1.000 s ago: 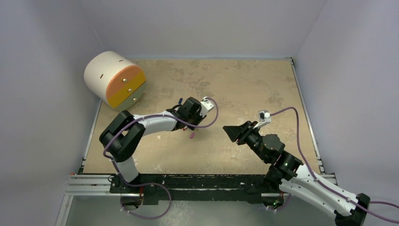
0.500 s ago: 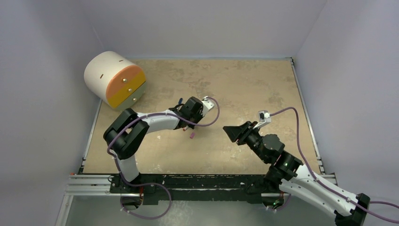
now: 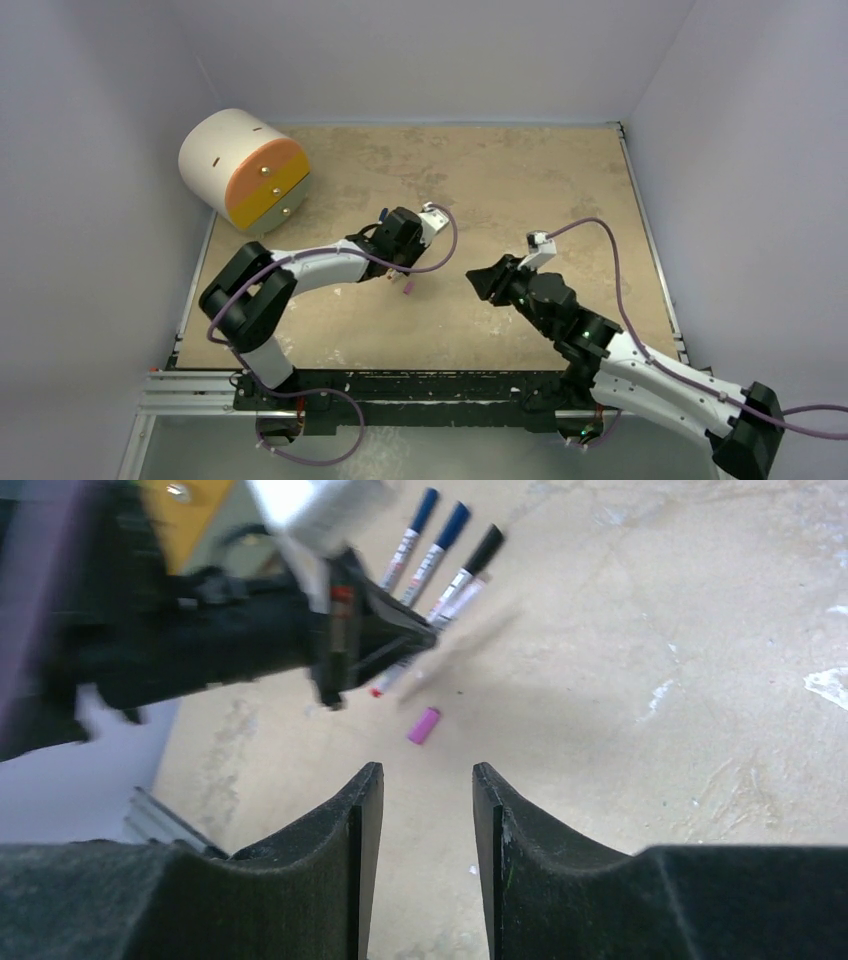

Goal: Insert the pens into the pen caps

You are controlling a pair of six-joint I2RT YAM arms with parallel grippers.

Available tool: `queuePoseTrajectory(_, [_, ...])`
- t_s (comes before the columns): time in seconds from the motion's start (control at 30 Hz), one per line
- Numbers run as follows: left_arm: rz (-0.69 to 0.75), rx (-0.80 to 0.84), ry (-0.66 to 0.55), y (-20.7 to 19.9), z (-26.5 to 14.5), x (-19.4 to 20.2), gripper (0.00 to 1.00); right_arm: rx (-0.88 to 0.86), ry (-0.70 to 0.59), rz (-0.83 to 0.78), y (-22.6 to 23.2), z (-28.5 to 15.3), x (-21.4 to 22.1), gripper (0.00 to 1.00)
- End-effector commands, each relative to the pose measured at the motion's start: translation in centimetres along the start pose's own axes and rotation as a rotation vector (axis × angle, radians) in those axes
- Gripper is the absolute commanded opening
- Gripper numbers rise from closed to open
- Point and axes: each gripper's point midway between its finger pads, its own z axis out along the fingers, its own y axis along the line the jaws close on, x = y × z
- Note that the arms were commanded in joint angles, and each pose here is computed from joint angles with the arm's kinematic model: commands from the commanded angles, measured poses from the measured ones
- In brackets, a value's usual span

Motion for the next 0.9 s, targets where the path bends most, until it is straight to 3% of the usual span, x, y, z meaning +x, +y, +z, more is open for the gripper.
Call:
queuePoseTrajectory(0.0, [-0.089, -0.004, -0.286, 0.6, -4.8, -6.7, 0.00, 0.073, -0.004, -0.023, 0.6, 1.9, -1.1, 0.42])
queuePoseTrajectory(0.23, [-0.233, -0.107, -0.483, 2.8, -10.5, -7.4, 0.00, 0.222, 0.150, -0.106, 1.2, 6.5, 1.3, 0.56])
queuePoseTrajectory(0.5, [-0.478, -0.394, -0.546, 7.8, -15.1, -2.6, 0.00, 0.250, 0.280, -0.155, 4.1, 10.9, 4.4, 0.50])
queuePoseTrajectory(0.87, [-0.497, -0.501, -0.509, 9.4, -17.4, -0.7, 0.00, 0.358, 0.465, -0.133, 5.7, 13.8, 11.0, 0.41])
